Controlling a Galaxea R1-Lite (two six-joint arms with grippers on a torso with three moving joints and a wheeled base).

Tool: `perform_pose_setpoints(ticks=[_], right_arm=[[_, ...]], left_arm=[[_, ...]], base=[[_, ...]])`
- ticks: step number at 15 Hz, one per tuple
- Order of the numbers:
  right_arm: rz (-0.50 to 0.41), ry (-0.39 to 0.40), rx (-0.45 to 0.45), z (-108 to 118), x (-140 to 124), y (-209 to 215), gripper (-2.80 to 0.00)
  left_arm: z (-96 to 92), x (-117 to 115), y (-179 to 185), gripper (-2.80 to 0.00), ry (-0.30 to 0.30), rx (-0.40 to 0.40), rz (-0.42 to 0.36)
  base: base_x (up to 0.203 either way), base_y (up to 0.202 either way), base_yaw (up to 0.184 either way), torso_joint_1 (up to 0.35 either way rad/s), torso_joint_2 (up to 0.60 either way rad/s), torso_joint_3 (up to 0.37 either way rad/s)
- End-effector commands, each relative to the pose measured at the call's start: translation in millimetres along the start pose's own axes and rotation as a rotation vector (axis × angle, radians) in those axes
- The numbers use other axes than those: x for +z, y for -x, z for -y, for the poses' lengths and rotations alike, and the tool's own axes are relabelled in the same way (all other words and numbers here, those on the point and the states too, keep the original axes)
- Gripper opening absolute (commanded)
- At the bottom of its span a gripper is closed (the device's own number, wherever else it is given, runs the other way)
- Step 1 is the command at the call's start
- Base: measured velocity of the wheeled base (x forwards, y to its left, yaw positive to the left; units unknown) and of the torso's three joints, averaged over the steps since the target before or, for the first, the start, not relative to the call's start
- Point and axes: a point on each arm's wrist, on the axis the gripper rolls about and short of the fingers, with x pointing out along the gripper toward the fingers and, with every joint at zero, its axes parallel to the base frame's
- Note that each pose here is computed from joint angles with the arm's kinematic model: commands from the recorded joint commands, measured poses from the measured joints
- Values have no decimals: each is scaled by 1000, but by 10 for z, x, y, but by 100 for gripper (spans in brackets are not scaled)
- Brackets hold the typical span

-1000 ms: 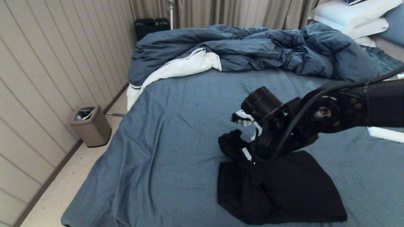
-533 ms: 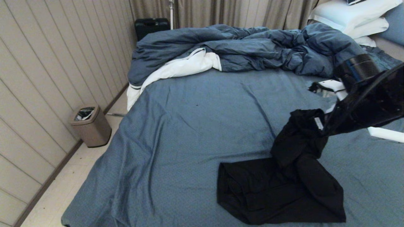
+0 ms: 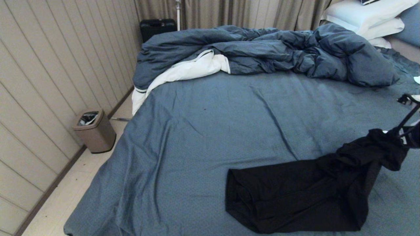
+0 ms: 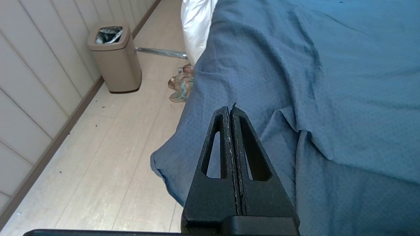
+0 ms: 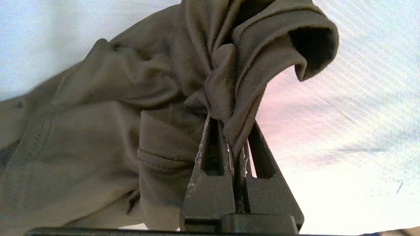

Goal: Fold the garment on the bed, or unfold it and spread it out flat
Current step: Unford the black T-shirt

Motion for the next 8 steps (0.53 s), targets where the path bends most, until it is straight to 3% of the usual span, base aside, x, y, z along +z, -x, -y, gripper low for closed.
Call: perform_pose_setpoints(ticks=[1, 3, 8], right_arm=[[-57, -59, -12, 303, -124, -296, -280], [-31, -75, -30, 498, -234, -382, -280], [26, -71, -83, 738, -514, -616, -280]], left_arm=[[0, -3, -1, -280, 0, 1, -1], [0, -5, -1, -280, 0, 1, -2], [0, -1, 0, -280, 0, 1, -1]], base=[[0, 0, 0, 0, 0, 0], [0, 0, 0, 0, 0, 0], [0, 0, 0, 0, 0, 0]])
